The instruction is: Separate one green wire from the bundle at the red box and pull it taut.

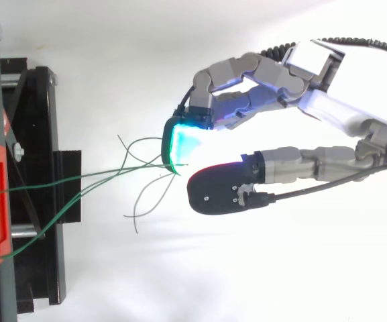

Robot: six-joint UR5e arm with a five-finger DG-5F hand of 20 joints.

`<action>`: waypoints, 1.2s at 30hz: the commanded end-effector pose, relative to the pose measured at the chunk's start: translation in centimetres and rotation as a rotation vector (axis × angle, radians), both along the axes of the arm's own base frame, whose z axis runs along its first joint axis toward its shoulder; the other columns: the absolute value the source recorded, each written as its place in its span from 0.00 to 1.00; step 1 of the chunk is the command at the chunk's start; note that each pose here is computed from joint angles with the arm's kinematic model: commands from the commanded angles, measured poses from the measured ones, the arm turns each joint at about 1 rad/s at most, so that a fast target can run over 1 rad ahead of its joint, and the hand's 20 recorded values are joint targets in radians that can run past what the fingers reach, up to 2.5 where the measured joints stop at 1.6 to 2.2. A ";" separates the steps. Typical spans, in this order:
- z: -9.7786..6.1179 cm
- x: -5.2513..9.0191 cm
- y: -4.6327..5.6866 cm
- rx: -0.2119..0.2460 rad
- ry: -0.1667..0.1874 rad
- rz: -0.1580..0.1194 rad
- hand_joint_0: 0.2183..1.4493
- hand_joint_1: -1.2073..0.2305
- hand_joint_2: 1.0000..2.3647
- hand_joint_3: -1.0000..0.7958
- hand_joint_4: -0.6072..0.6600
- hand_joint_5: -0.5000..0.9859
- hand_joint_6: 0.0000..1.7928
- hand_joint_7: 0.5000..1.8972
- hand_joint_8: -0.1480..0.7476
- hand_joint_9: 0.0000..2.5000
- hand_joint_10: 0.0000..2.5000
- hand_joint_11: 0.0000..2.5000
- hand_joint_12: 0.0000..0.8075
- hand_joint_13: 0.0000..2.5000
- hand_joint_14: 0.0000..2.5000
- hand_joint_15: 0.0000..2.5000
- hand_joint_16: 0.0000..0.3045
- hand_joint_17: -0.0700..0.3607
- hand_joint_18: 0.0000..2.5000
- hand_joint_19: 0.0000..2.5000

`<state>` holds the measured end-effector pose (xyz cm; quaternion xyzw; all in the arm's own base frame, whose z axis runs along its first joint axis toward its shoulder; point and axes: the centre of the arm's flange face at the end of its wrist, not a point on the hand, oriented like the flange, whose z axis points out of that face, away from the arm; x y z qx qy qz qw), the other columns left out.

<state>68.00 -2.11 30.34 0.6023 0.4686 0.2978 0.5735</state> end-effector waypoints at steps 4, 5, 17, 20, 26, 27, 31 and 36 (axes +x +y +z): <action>0.0 0.0 0.2 -0.012 0.002 0.012 0.30 0.30 0.01 0.49 0.35 0.27 0.46 0.47 0.42 0.29 0.00 0.07 0.47 0.20 0.00 0.09 0.19 0.47 0.23 0.19; -0.2 0.0 0.1 -0.014 0.006 0.011 0.30 0.30 0.01 0.49 0.35 0.27 0.46 0.46 0.43 0.30 0.00 0.07 0.47 0.20 0.00 0.10 0.19 0.47 0.23 0.19; 0.0 0.0 0.2 -0.014 0.002 0.013 0.30 0.30 0.01 0.50 0.35 0.27 0.46 0.47 0.43 0.31 0.00 0.09 0.48 0.21 0.00 0.11 0.20 0.47 0.23 0.19; 0.0 0.0 0.1 -0.014 0.002 0.011 0.30 0.30 0.00 0.50 0.35 0.27 0.46 0.46 0.44 0.32 0.00 0.09 0.48 0.22 0.00 0.11 0.20 0.47 0.24 0.19; 0.0 0.0 0.2 -0.014 0.002 0.013 0.30 0.30 0.00 0.50 0.34 0.27 0.46 0.46 0.44 0.32 0.00 0.09 0.48 0.22 0.00 0.11 0.20 0.48 0.24 0.20; -0.2 0.0 0.2 -0.015 0.005 0.013 0.30 0.30 0.00 0.50 0.35 0.27 0.46 0.47 0.44 0.32 0.00 0.09 0.48 0.22 0.00 0.11 0.20 0.48 0.24 0.20; 0.0 0.0 0.2 -0.014 0.002 0.013 0.30 0.30 0.00 0.50 0.34 0.27 0.46 0.46 0.44 0.32 0.00 0.09 0.49 0.22 0.00 0.11 0.20 0.48 0.24 0.20; -0.2 0.0 0.1 -0.015 0.005 0.011 0.30 0.30 0.00 0.51 0.34 0.28 0.46 0.46 0.45 0.33 0.00 0.10 0.49 0.23 0.00 0.11 0.20 0.48 0.24 0.20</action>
